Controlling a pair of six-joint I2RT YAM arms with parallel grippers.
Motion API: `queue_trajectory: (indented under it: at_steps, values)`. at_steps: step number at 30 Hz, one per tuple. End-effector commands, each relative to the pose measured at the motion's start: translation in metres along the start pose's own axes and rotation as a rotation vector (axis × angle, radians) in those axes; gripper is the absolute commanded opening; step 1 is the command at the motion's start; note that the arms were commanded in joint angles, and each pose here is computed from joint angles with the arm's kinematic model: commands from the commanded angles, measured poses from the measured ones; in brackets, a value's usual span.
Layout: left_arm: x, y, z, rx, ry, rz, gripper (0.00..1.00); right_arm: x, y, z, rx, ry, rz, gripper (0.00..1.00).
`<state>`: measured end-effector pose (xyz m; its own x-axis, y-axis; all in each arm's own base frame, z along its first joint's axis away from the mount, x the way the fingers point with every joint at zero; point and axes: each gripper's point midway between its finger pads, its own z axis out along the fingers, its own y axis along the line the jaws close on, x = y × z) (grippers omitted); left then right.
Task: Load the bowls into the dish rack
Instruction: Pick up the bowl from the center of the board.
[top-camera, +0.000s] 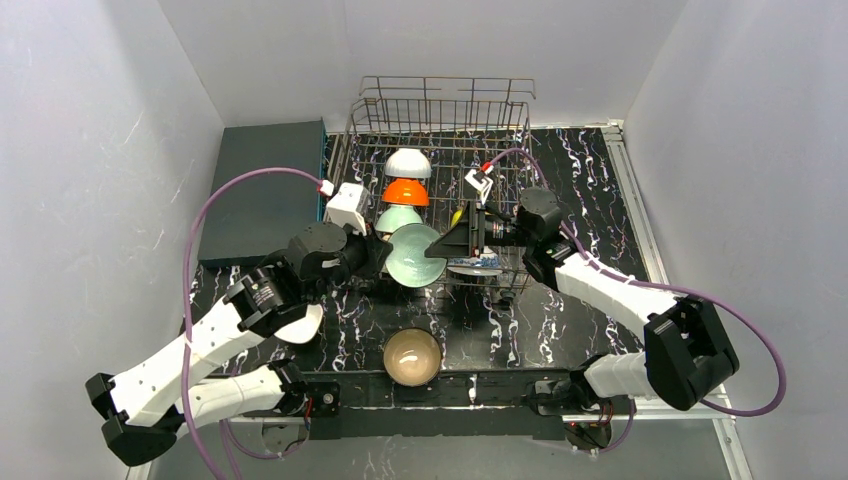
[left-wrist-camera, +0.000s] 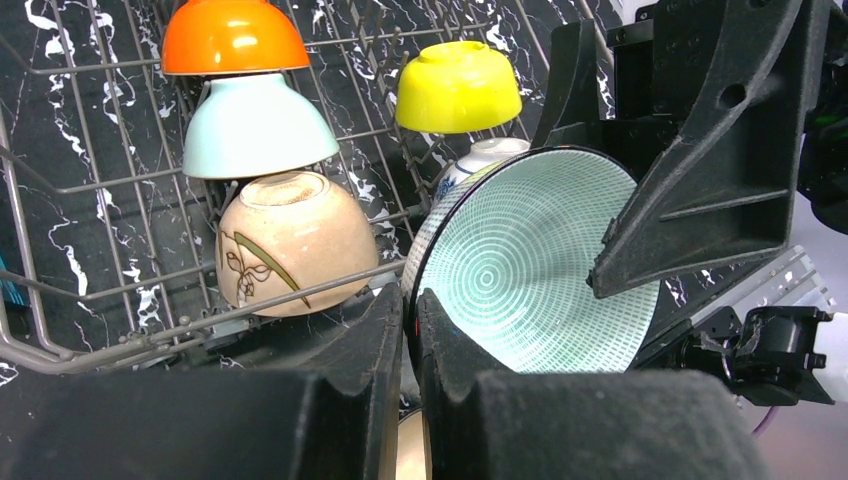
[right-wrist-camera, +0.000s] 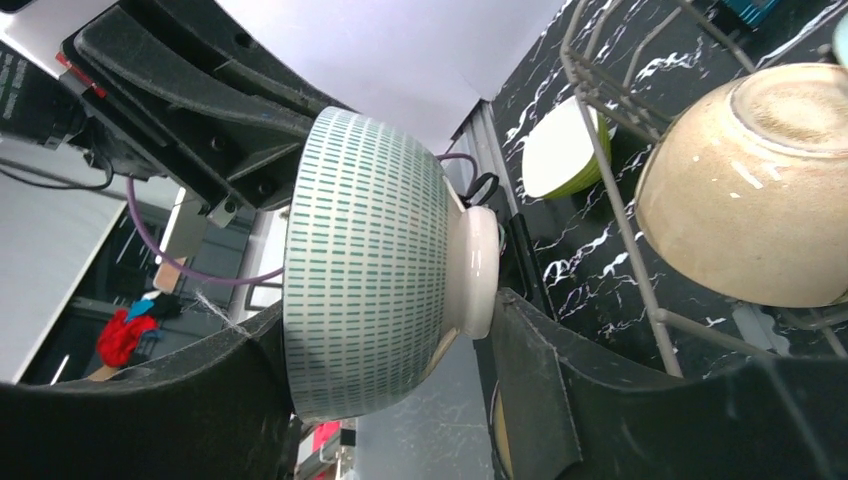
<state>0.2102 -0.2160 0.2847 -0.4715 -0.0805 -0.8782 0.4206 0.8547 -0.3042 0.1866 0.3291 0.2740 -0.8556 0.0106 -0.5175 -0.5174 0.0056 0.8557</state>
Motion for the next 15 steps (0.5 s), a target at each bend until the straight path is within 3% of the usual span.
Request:
queue_trajectory:
  at_steps: [1,5,9,12,15]
  values:
    - [-0.021,-0.005,-0.004,0.02,-0.053,0.008,0.0,0.001,0.042,-0.003,-0.143,0.058,-0.093,0.76]
    - [-0.022,-0.002,-0.005,0.018,-0.07,0.018,0.0,0.002,0.055,-0.007,-0.179,0.068,-0.115,0.89]
    - [-0.02,-0.006,-0.006,0.051,-0.067,0.031,0.0,0.001,0.062,-0.008,-0.195,0.068,-0.13,0.94]
    - [-0.019,-0.008,-0.005,0.061,-0.063,0.033,0.0,0.001,0.064,-0.008,-0.203,0.073,-0.128,0.9]
    - [-0.018,-0.007,-0.004,0.056,-0.065,0.034,0.0,0.001,0.063,-0.008,-0.203,0.076,-0.118,0.78]
